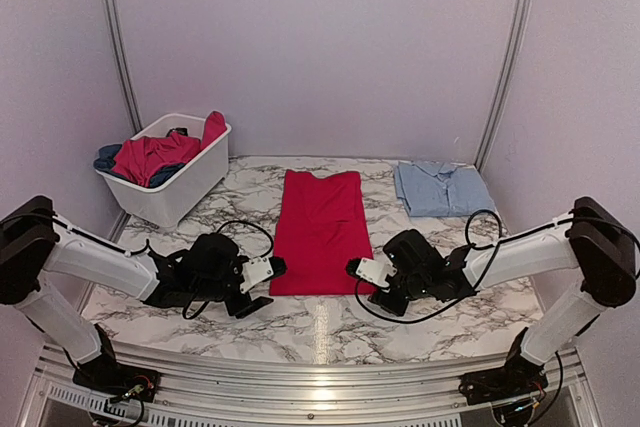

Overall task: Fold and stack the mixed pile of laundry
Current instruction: Pick up the 2/3-rectangle-folded T-shirt from the center of the board.

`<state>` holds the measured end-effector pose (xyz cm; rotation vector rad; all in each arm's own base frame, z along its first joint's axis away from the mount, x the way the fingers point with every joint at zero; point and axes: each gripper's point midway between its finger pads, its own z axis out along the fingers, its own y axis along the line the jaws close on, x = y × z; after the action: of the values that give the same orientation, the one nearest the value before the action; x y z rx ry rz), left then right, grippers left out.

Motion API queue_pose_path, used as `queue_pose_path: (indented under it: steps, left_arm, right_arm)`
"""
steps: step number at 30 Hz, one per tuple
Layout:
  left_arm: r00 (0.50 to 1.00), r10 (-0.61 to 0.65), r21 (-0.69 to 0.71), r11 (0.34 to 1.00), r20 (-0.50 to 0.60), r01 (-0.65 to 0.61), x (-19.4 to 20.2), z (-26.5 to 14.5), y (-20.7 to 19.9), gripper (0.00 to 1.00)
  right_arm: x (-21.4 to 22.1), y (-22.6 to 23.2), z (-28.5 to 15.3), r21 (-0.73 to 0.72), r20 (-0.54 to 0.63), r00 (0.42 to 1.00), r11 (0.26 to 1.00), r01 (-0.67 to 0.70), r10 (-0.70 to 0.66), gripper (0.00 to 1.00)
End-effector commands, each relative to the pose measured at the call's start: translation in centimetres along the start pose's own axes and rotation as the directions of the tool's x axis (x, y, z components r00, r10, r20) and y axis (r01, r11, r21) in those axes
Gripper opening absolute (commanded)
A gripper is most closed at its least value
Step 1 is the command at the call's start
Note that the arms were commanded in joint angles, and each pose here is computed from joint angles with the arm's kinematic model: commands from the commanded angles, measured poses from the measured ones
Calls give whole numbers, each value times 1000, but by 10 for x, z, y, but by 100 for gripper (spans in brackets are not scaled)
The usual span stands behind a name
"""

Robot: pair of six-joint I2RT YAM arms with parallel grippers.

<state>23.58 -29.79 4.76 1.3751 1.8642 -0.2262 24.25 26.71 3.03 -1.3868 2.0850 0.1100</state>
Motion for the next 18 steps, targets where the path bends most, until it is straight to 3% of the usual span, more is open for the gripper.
queue_pose_path:
  steps: [1, 12, 18]
  left_arm:
    - [995, 97, 39, 994, 38, -98, -7, 10, -10, 67]
    - [989, 148, 33, 988, -16, -148, 3, 39, -12, 45]
    - [987, 158, 31, 987, -41, -156, 7, 48, -12, 33]
  right_arm:
    - [-3, 4, -1, -1, 37, 997, 997, 72, -71, 42]
    - [9, 6, 20, 17, -9, 992, 992, 127, -127, 33]
    - [19, 8, 32, 3, -64, 990, 992, 126, -126, 11]
